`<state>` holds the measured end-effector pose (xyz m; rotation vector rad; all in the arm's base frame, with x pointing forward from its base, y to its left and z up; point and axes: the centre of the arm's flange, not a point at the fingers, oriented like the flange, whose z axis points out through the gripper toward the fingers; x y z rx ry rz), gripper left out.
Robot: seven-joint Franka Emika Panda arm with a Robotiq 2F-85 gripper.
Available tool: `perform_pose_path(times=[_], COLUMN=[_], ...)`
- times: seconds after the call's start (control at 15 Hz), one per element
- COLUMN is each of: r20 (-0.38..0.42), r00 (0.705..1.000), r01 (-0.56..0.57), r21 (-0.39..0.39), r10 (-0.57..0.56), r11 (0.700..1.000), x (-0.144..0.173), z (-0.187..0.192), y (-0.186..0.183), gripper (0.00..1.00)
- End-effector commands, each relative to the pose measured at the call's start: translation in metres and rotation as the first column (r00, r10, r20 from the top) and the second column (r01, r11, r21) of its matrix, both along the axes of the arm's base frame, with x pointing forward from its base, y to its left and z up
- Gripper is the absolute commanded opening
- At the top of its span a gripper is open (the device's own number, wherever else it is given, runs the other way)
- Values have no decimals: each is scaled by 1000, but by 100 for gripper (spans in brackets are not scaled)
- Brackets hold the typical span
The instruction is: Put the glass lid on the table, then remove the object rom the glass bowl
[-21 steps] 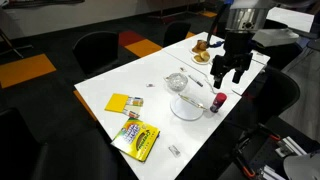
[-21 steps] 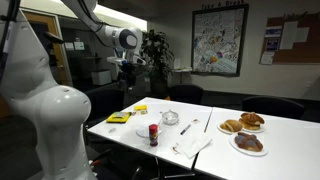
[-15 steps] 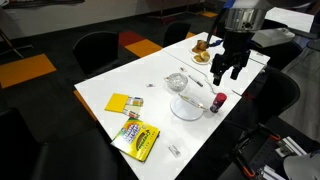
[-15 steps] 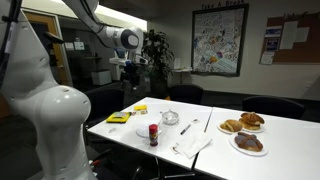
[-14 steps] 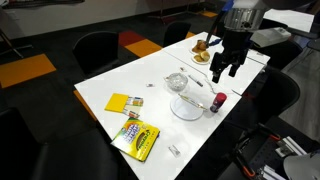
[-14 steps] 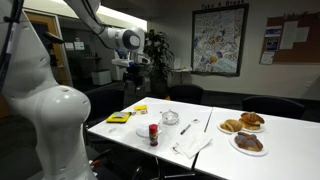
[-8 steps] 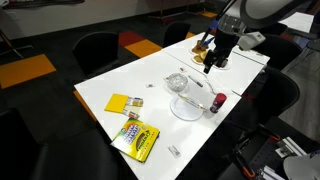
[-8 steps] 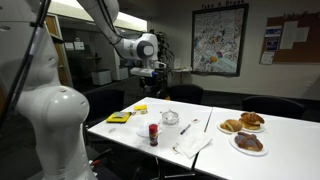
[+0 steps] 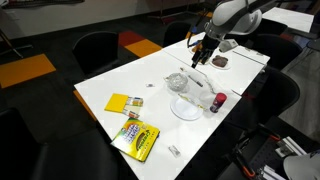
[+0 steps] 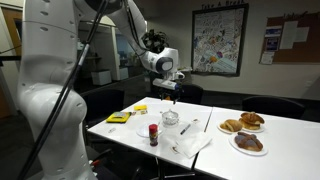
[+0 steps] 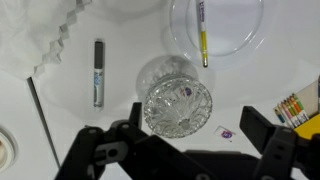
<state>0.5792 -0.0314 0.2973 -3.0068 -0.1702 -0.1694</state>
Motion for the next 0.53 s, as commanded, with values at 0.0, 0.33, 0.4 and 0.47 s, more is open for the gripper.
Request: perform_pose_path(times=[0.0,0.33,0.4,0.47], r20=[-21,-3,-3,-1], r00=[998,1000,1000,1000], r01=[-54,-20,-19,-28], r21=[34,8,8,1], r10=[55,20,19,28], r11=[998,1000,1000,1000], x=[44,23,23,21], z=[-20,-16,-15,-18], y=[-2,0,0,3], gripper=[100,100,100,100])
